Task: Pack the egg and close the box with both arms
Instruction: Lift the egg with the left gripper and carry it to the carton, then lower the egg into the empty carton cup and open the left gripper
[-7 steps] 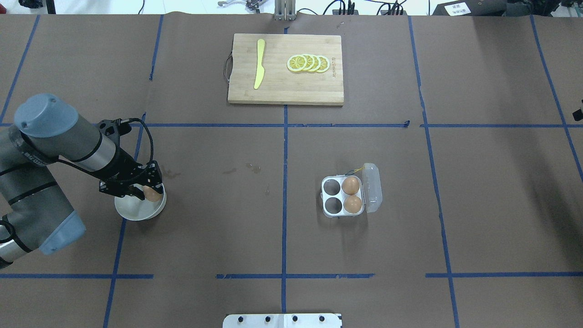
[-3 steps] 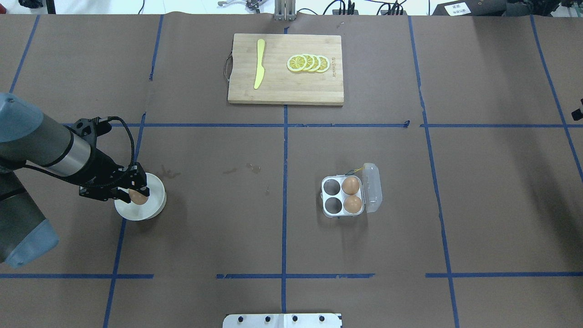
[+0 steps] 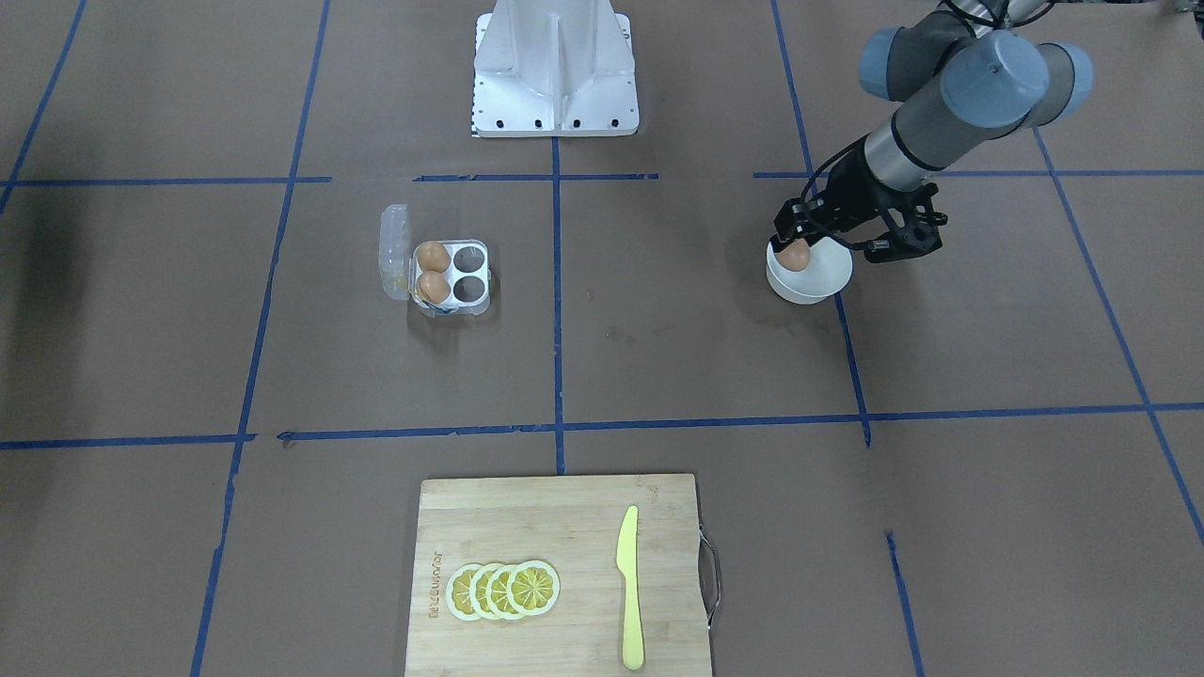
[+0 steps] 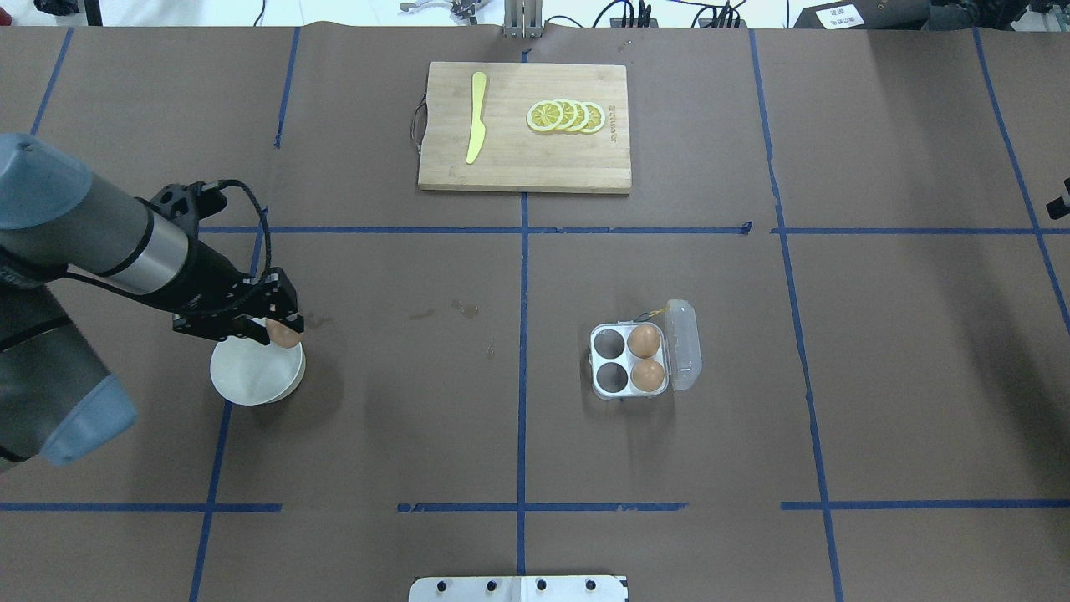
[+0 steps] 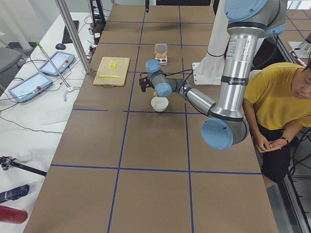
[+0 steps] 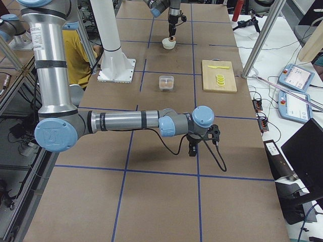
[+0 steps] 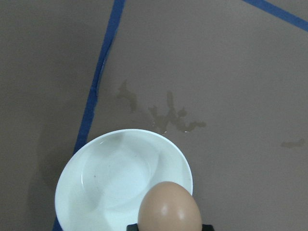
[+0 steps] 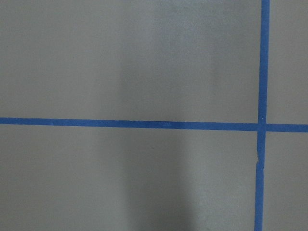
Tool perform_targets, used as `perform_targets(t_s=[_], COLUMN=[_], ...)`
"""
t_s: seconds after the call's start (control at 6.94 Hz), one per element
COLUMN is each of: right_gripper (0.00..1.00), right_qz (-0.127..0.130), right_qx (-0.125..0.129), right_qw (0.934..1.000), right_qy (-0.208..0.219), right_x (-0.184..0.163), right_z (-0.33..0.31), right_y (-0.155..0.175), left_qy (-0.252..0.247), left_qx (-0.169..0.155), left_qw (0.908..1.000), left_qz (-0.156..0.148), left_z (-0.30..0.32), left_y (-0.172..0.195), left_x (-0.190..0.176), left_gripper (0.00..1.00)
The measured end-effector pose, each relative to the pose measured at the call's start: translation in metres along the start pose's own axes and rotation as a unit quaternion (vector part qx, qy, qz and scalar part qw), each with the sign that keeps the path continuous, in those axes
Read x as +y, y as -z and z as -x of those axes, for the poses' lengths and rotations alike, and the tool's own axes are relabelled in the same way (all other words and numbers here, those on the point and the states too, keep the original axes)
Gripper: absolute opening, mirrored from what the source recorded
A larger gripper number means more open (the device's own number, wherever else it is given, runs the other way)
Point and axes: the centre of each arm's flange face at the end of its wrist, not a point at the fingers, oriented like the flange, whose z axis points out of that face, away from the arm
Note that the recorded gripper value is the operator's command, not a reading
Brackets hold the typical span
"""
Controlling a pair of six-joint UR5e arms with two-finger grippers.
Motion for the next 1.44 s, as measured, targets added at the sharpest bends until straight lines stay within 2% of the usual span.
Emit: perform_targets(t_s=[0.43,0.72,1.15,1.44], right_gripper=[1.0,1.0,1.0,1.0], right_qz=[-0.001,-0.004,-0.007,-0.005], right_qx=[-0.001,-0.003,-0.006,-0.006], right_qw=[1.0,0.9998,0.9992,0.999], right_qy=[0.005,0.018,0.04,0.043], right_x=[0.0,0.0,0.002,0.002], right_z=[0.003,0.007,0.018,0.02], right_y=[-0.001,-0.004,-0.012,-0.014], left_qy=[-0.046,-0.076,-0.105,-0.111], left_qx=[-0.002,0.004,0.015,0.019], left_qw=[0.9989,0.9971,0.9942,0.9935], left_qz=[-0.006,-0.005,-0.011,-0.018], left_z=[-0.171,-0.251,-0.31,-0.322], left_y=[-0.049,-0.084,-0.128,-0.136], left_x=[0.035,0.069,0.107,0.114], left_gripper=[0.0,0.0,0.0,0.0])
